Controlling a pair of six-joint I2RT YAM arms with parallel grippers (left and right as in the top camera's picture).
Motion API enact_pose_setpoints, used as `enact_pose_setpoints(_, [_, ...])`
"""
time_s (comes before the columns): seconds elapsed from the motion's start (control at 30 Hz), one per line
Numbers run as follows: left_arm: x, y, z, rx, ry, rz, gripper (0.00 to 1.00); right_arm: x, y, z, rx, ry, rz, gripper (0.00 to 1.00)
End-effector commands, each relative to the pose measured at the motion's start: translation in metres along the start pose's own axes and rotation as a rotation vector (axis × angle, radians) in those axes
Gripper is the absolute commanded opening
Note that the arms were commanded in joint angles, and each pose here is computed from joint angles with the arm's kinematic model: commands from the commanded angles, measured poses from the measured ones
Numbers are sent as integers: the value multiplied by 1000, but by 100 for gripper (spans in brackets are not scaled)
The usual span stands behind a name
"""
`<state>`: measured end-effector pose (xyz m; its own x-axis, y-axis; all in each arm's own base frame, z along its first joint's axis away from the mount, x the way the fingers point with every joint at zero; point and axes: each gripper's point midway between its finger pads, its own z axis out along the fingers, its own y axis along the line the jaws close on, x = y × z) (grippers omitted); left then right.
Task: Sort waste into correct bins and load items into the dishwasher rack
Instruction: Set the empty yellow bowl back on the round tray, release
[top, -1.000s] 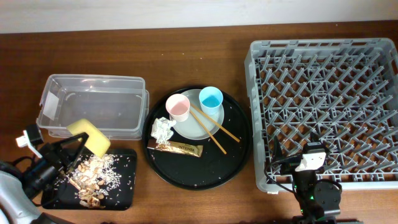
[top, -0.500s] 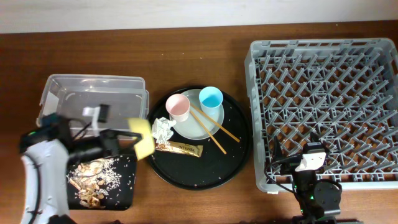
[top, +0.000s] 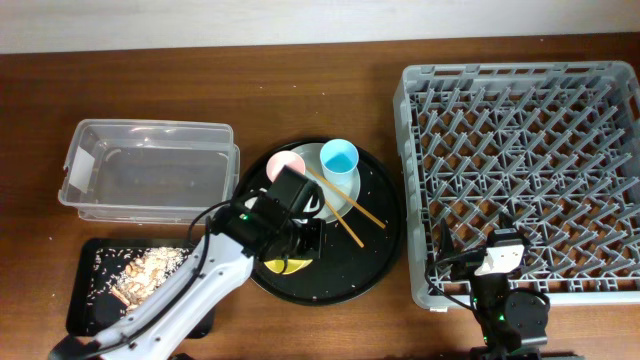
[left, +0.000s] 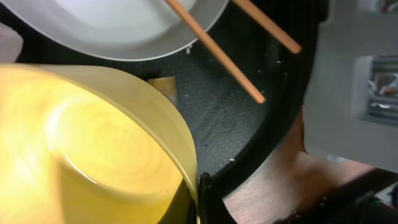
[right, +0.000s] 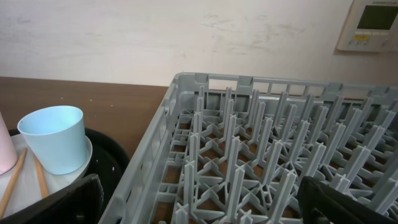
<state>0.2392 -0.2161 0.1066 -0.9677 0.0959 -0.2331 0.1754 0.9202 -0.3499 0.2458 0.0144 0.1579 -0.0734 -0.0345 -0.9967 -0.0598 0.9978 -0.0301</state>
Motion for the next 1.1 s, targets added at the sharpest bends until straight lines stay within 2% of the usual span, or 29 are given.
enact_pose_setpoints(0.0, [5,3,17,-32,47,-22,0,3,0,0,4,6,4,98])
enact_pose_setpoints(0.13, [4,3,26,-35,56,-20,1,3,0,0,4,6,4,98])
enact_pose_setpoints(0.17, [4,3,26,-35,56,-19,17,3,0,0,4,6,4,98])
enact_pose_setpoints(0.23, [4,3,26,-35,56,-19,32,3,0,0,4,6,4,98])
enact_pose_setpoints(0.27, [4,3,26,-35,56,-19,43,3,0,0,4,6,4,98])
enact_pose_setpoints(0.33, [3,2,26,-31,50,-18,45,3,0,0,4,6,4,98])
enact_pose_setpoints(0.4, [2,1,26,-30,48,-18,53,3,0,0,4,6,4,98])
enact_pose_setpoints(0.47, [-6,-5,17,-15,23,-13,52,3,0,0,4,6,4,98])
enact_pose_setpoints(0.57, [-46,-22,-56,22,-145,70,51,3,0,0,4,6,4,98])
enact_pose_setpoints(0.6, [-62,-18,-98,-3,-246,83,51,3,0,0,4,6,4,98])
enact_pose_setpoints(0.67, [-71,-12,-187,-2,-431,81,51,3,0,0,4,6,4,98])
enact_pose_setpoints(0.73, [-43,-12,-266,39,-626,129,51,3,0,0,4,6,4,98])
enact_pose_setpoints(0.77, [-25,-6,-287,34,-686,128,50,3,0,0,4,6,4,99])
enact_pose_setpoints(0.8, [12,20,-318,-33,-784,95,48,3,0,0,4,6,4,98])
enact_pose_setpoints(0.87, [49,52,-342,-104,-888,11,47,3,0,0,4,6,4,98])
enact_pose_setpoints(0.93, [75,70,-360,-103,-1009,-58,49,3,0,0,4,6,4,98])
enact_pose_setpoints(0.97, [75,76,-372,-106,-1099,-81,55,3,0,0,4,6,4,98])
enact_pose_setpoints(1.0, [54,66,-386,-86,-1211,-49,72,3,0,0,4,6,4,99])
enact_pose_setpoints(1.03, [35,53,-391,-82,-1266,39,78,3,0,0,4,6,4,98])
enact_pose_setpoints(1.07, [-2,30,-386,-72,-1314,152,93,3,0,0,4,6,4,98])
